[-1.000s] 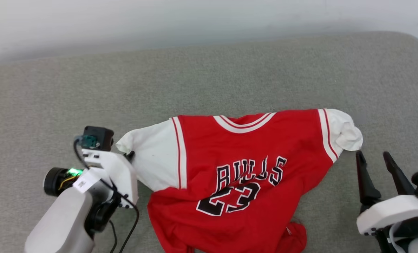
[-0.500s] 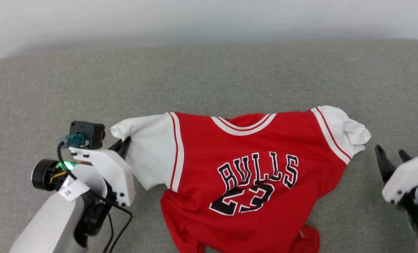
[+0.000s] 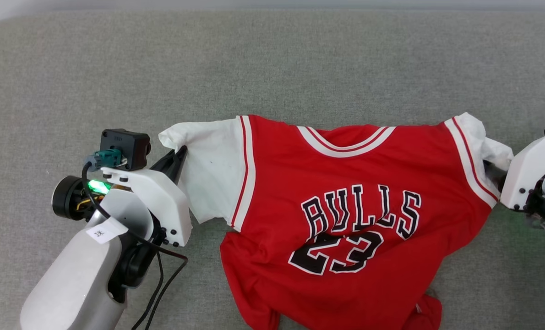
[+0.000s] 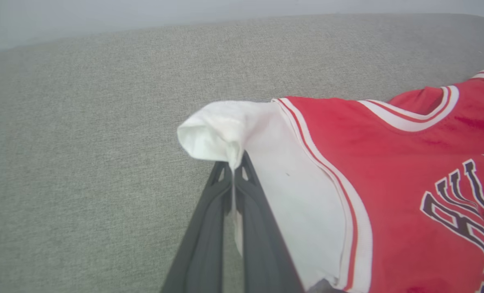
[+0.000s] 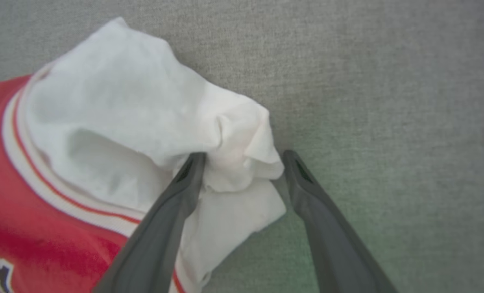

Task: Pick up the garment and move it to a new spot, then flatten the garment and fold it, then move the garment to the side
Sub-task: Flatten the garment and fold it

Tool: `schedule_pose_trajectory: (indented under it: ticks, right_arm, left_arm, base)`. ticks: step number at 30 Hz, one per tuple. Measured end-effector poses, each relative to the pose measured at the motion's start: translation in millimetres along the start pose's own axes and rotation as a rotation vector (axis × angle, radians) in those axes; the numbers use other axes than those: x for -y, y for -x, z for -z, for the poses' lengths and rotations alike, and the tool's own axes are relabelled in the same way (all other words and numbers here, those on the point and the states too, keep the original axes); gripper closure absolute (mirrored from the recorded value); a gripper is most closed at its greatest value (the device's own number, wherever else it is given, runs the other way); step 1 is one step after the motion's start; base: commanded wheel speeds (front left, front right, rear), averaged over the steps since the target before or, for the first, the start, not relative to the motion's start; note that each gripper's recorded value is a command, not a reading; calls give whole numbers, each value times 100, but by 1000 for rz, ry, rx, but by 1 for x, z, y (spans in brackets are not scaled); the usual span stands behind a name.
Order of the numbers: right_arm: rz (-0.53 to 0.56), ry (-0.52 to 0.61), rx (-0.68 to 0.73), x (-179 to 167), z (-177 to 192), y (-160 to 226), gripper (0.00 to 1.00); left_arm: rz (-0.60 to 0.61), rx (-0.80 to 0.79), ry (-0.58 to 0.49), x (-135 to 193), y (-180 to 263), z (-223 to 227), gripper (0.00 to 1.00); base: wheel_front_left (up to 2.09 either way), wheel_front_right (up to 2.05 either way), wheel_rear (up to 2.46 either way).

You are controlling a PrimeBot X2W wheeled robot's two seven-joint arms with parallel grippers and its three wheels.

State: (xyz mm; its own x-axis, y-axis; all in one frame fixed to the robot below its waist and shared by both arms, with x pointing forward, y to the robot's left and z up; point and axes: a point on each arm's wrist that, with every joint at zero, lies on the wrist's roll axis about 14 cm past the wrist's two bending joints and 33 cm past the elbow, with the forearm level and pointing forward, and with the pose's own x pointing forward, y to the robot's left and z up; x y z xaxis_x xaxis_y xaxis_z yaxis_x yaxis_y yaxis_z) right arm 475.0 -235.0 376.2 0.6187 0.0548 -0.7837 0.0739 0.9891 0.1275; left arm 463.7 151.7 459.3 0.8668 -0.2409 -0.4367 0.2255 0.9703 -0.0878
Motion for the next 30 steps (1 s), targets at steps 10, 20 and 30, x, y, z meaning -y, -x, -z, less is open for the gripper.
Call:
schedule_pose_trajectory:
  ticks: [10, 20, 30]
  right_arm:
    - [-23, 37, -126, -7, 18, -11, 100]
    - [12, 112, 210, -1, -56, 38, 100]
    - [66, 152, 475, 8, -134, 102, 100]
  left_arm:
    - [-11, -15, 13, -6, -5, 9, 100]
    - [2, 191, 20, 1, 5, -59, 100]
    - [44, 394, 51, 7, -5, -150, 100]
  base:
    - [0, 0, 0]
    - [0, 0, 0]
    - [0, 0, 0]
